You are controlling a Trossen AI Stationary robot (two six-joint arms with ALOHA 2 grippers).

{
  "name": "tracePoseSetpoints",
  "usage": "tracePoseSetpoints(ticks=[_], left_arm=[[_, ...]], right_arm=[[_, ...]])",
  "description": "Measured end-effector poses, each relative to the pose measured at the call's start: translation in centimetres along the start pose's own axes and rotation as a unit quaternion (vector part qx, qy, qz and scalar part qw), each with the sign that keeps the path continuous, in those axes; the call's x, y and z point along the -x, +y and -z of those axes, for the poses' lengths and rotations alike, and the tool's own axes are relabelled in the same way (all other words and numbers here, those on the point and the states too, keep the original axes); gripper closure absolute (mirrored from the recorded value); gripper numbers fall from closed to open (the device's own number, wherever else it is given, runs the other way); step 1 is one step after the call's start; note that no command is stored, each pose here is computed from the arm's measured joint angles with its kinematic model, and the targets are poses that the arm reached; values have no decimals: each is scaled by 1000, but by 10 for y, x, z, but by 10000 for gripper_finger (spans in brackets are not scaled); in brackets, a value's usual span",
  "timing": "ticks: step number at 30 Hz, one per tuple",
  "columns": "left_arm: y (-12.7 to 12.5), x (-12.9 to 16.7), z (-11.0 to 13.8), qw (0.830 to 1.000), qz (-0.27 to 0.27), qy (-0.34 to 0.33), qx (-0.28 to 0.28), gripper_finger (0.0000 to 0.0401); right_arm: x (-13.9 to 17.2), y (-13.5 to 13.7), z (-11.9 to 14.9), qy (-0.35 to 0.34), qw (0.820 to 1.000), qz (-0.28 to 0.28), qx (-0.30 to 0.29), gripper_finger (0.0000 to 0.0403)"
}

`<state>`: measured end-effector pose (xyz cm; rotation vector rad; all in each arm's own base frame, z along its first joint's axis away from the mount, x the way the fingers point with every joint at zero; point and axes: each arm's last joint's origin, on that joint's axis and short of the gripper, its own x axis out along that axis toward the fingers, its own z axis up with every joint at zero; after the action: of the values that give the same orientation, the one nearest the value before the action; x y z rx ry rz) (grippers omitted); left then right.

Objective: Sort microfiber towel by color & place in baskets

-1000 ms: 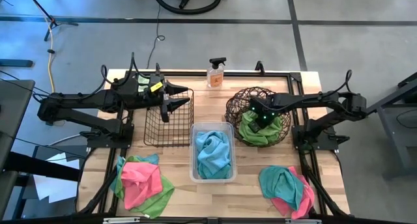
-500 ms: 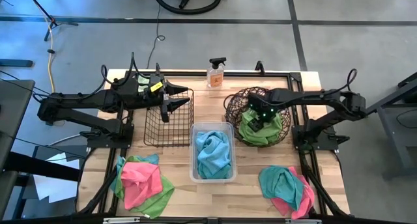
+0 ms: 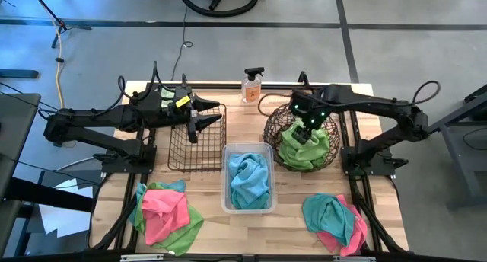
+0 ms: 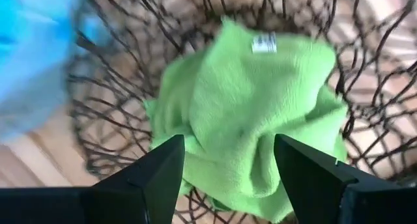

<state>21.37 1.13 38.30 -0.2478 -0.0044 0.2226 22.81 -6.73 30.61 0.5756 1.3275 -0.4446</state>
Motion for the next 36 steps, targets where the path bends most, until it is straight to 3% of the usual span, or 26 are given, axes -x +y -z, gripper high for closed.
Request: tracePoseSetpoints(ticks=[7, 11, 14, 18, 20, 23, 26, 36], left_arm=[[0, 0, 0, 1000, 0, 0, 0, 185], [0, 0, 0, 1000, 0, 0, 4, 185], [0, 0, 0, 1000, 9, 3, 4, 185], [-1, 0, 0, 1000, 17, 5, 4, 185], [-1, 0, 0, 1000, 17, 5, 4, 185], [-1, 0, 0, 1000, 17, 5, 4, 185], [-2, 0, 0, 1000, 28, 8, 5, 185], [-2, 0, 1, 1000, 30, 9, 5, 185]], right_arm=[[48, -2, 19, -132, 991, -16, 10, 167], [68, 1, 35, -266, 962, -55, 5, 167], [76, 6, 42, -383, 917, -108, 10, 167], [76, 18, 39, -525, 827, -196, 32, 167], [73, 26, 36, -578, 782, -226, 59, 167], [64, 35, 33, -619, 740, -239, 110, 167], [57, 42, 30, -617, 739, -235, 137, 167], [54, 48, 22, -609, 745, -234, 137, 167]])
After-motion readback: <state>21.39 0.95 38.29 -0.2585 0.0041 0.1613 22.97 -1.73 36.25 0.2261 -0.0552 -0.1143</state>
